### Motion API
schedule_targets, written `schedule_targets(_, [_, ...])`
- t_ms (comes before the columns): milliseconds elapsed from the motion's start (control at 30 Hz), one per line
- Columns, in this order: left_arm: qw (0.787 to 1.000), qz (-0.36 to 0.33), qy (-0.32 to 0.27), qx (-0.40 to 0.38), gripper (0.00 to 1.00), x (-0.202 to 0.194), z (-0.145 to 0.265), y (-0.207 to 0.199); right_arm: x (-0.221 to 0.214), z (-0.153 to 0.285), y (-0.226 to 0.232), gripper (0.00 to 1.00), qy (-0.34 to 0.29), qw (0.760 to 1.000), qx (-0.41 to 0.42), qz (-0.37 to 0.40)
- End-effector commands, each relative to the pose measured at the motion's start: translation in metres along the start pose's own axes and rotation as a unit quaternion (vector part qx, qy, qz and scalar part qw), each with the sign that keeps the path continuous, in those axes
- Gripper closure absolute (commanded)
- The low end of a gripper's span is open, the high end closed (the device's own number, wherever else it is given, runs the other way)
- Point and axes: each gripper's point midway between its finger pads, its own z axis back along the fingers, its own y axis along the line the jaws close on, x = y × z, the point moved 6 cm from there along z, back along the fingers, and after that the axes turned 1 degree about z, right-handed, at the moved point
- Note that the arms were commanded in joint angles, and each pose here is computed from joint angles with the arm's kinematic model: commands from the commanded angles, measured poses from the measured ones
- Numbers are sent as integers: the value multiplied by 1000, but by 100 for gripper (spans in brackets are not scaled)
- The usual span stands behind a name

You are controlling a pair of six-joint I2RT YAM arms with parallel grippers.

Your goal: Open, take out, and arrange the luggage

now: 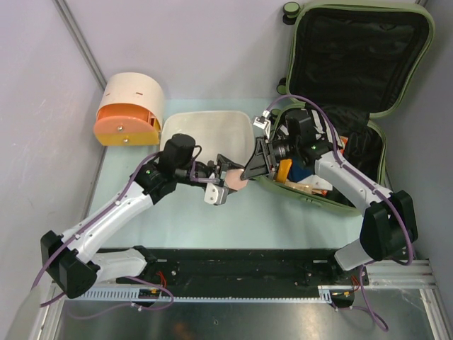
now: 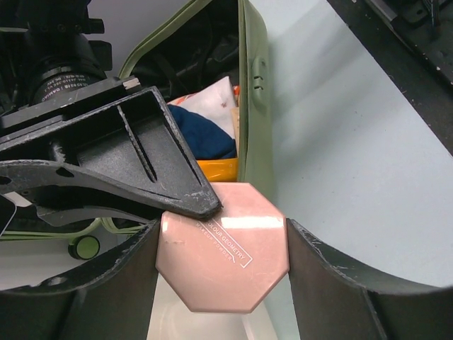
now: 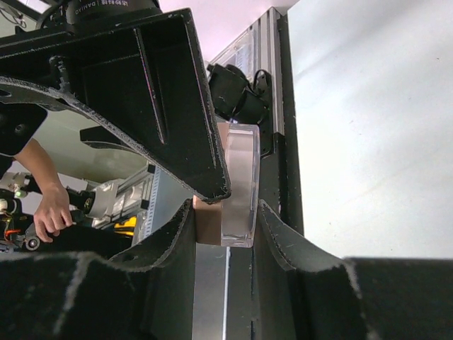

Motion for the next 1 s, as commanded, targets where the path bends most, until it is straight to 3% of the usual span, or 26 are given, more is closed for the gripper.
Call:
schedule_targets(0, [1000,1,-19,5,63,11,1,6,9,-1,6,67,-5,1000,6,27])
schedule_targets(67, [999,30,-7,14,79,10,3,8,18,9,-1,39,-27,999,-18,27])
schedule_targets(100, [998,63,-5,19,85,11,4,8,23,16,-5,33,-39,998,-30,25])
schedule_targets(133, [996,81,2,27,98,9,7,10,27,22,-9,27,-51,998,-43,24])
schedule_targets(233, [983,167,25,67,100,1,19,16,45,56,-25,7,-107,990,-94,7])
schedule_targets(367, [938,296,52,170,100,-18,53,38,71,108,-44,0,-194,965,-175,10])
schedule_targets(433, [896,351,78,260,100,-31,86,56,76,131,-52,0,-219,952,-214,14])
schedule_targets(467, [865,369,109,321,100,-44,105,65,76,135,-52,0,-221,949,-225,9])
schedule_targets(533, [788,421,131,430,100,-62,154,82,75,143,-55,0,-223,943,-246,20])
schedule_targets(567, [730,450,143,494,100,-72,177,87,70,143,-57,0,-218,943,-250,8])
schedule_targets(600, [703,455,140,528,100,-71,198,94,69,142,-57,0,-216,943,-253,8])
schedule_targets(667, [632,480,138,593,100,-86,246,93,66,142,-59,0,-210,943,-258,9])
schedule_targets(867, [529,516,139,659,100,-121,318,87,66,141,-60,0,-207,943,-262,13])
schedule_targets(967, [502,523,146,674,100,-133,336,86,64,141,-61,0,-205,943,-263,12])
